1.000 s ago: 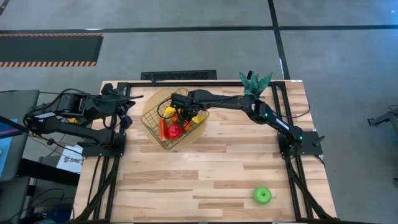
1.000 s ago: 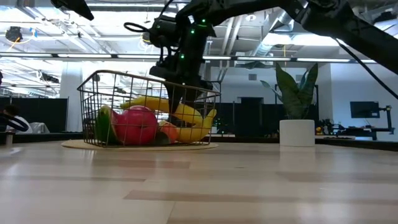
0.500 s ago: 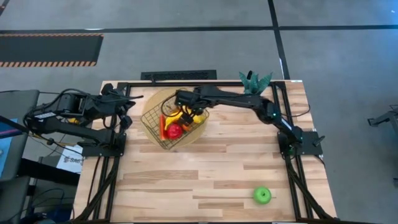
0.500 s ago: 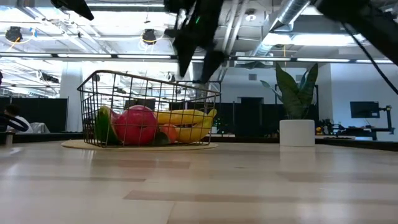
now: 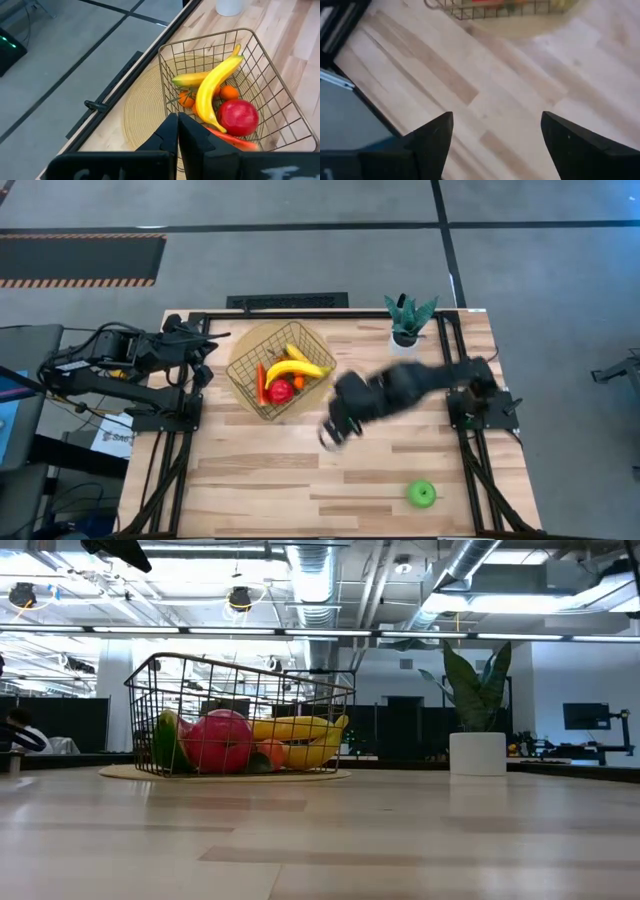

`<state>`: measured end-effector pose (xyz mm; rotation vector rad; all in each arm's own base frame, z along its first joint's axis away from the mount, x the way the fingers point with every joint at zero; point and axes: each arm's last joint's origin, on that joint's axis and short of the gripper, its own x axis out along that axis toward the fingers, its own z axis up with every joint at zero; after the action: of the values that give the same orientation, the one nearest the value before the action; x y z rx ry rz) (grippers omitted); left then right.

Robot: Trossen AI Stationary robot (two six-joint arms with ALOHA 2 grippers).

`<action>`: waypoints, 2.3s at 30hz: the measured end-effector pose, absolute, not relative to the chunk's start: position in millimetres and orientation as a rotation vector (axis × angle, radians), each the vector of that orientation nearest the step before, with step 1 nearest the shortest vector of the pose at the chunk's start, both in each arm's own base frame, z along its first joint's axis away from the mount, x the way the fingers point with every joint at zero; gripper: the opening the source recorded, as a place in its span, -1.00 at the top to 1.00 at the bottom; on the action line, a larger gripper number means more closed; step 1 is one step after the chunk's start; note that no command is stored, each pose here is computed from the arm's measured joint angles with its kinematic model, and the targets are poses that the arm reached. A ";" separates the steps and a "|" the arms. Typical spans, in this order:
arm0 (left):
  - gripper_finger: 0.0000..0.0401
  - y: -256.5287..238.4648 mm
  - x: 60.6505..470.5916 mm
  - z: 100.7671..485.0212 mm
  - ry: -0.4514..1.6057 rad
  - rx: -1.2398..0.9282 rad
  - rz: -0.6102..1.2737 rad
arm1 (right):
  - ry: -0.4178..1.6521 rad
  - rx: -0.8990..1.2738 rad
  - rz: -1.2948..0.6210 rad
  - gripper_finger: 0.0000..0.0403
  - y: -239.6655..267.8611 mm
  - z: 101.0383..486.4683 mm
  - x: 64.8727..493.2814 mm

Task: Build produce basket
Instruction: Put the green apple into the wire basket

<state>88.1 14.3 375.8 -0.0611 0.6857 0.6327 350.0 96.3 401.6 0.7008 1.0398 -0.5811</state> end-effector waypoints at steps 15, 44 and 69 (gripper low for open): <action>1.00 12.9 88.8 375.1 0.691 -0.114 0.592 | 1.246 1.002 -0.983 -0.56 254.5 318.9 254.5; 1.00 12.2 88.5 374.2 0.705 -0.127 0.569 | 1.290 1.041 -1.402 -0.41 271.0 246.2 216.8; 1.00 12.2 88.4 374.3 0.699 -0.144 0.576 | 1.295 1.097 -1.337 0.12 265.9 199.4 222.2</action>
<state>88.4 12.2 374.3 -0.1435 0.6995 0.5755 222.2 265.9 199.4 1.0974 1.2951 -1.3368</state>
